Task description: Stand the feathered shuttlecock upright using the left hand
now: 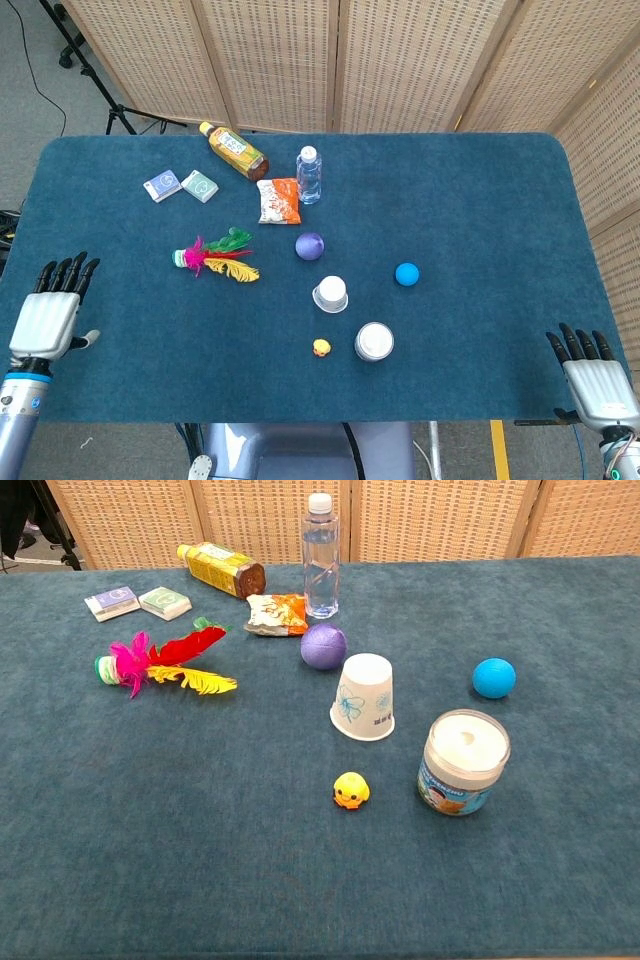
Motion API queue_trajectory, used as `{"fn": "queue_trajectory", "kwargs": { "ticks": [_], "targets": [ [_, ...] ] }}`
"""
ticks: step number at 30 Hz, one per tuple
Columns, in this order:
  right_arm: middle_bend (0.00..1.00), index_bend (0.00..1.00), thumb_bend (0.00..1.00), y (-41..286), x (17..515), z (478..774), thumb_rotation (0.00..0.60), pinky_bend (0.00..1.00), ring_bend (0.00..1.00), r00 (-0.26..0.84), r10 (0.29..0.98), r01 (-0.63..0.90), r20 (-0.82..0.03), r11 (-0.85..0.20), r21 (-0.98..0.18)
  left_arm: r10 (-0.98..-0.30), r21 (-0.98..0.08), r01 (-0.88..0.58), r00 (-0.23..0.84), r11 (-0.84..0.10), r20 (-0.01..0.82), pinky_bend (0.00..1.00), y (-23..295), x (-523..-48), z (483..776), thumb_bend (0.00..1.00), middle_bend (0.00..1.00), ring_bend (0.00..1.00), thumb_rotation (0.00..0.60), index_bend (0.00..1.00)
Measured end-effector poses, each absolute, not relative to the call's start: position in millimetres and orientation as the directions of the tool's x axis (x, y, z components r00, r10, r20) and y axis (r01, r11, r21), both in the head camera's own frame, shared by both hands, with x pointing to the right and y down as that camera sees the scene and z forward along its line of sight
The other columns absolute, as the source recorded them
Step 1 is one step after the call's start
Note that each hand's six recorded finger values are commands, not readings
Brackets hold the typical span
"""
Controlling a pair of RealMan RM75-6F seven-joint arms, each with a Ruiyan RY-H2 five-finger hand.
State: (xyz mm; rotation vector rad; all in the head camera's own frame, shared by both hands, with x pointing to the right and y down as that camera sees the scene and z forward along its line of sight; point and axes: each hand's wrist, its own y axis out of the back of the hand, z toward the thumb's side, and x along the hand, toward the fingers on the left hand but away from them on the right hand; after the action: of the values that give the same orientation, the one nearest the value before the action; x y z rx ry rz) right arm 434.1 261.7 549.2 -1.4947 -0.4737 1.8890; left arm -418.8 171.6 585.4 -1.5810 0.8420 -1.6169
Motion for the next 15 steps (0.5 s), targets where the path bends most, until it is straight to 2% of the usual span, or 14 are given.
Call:
{"fn": "queue_trajectory", "kwargs": {
  "ticks": [9,15],
  "targets": [
    [0.0,0.0,0.0,262,434,550,0.6,0.0,0.0,-0.105,0.692,-0.262,-0.714,-0.712,-0.652,-0.79,-0.785,-0.1,0.044,-0.612,0.611,0.0,131,-362,617,0.15,0.0,0.0,0.6,0.3],
    [0.0,0.0,0.0,262,436,551,0.6,0.0,0.0,-0.102,0.689,-0.246,-0.718,-0.717,-0.652,-0.769,-0.751,-0.17,0.089,-0.638,0.633,0.0,107,-313,635,0.16,0.0,0.0,0.6,0.35]
  ]
}}
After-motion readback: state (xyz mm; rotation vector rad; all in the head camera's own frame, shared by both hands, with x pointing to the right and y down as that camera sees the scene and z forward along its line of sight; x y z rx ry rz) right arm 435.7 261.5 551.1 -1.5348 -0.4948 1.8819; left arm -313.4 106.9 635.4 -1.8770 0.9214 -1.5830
